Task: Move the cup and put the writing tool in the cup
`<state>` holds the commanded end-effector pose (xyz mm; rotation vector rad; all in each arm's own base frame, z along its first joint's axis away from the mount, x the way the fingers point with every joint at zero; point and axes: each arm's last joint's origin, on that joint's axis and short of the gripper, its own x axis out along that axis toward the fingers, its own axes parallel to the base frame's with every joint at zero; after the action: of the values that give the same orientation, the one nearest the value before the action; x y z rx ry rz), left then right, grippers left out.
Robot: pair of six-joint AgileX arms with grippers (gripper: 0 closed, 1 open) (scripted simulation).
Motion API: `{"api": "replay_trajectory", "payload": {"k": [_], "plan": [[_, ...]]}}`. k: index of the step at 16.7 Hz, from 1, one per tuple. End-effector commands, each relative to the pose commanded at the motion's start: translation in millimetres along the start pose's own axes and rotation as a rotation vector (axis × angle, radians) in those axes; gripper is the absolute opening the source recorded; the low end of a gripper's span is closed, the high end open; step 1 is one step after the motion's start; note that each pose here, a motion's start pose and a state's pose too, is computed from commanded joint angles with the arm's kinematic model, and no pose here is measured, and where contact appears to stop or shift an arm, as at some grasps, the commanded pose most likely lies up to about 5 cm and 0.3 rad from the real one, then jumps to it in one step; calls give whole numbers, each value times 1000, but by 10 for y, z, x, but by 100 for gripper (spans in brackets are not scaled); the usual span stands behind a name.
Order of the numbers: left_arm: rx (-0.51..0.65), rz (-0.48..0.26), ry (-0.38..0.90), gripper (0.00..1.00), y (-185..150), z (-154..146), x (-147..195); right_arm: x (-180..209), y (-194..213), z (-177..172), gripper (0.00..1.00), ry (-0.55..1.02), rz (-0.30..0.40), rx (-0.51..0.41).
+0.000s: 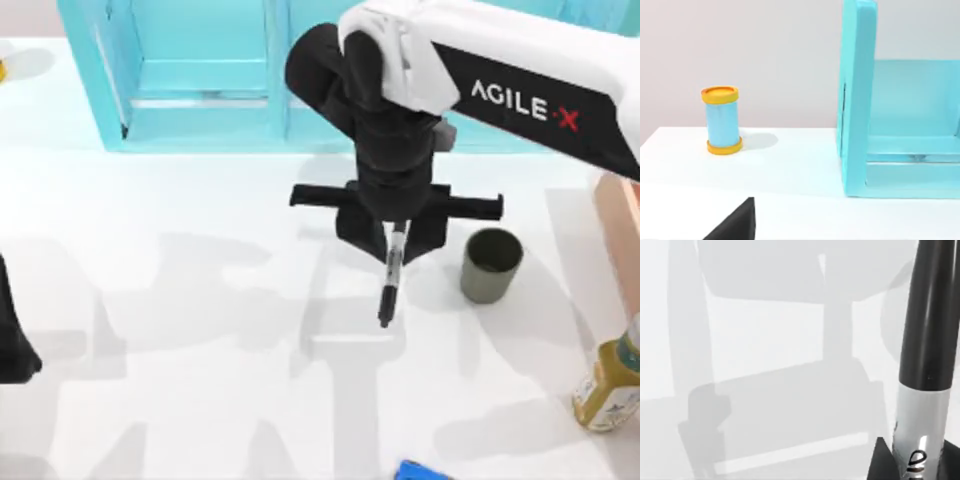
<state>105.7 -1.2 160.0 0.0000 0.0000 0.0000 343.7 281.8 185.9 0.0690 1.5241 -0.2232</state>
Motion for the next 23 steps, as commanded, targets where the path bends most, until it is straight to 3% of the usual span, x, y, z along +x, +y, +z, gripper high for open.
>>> {"api": "replay_trajectory", "payload": {"k": [8, 17, 20, 23], "plan": [[0, 0, 0, 100, 0, 0, 0, -304, -125, -345, 0, 4, -3, -3], [0, 0, 0, 100, 0, 0, 0, -156, -121, -353, 0, -6, -35, -25], [0, 0, 0, 100, 0, 0, 0, -20, -90, -377, 0, -99, -31, -85], [0, 0, 0, 100, 0, 0, 0, 28, -41, -405, 0, -273, 18, -154]]}}
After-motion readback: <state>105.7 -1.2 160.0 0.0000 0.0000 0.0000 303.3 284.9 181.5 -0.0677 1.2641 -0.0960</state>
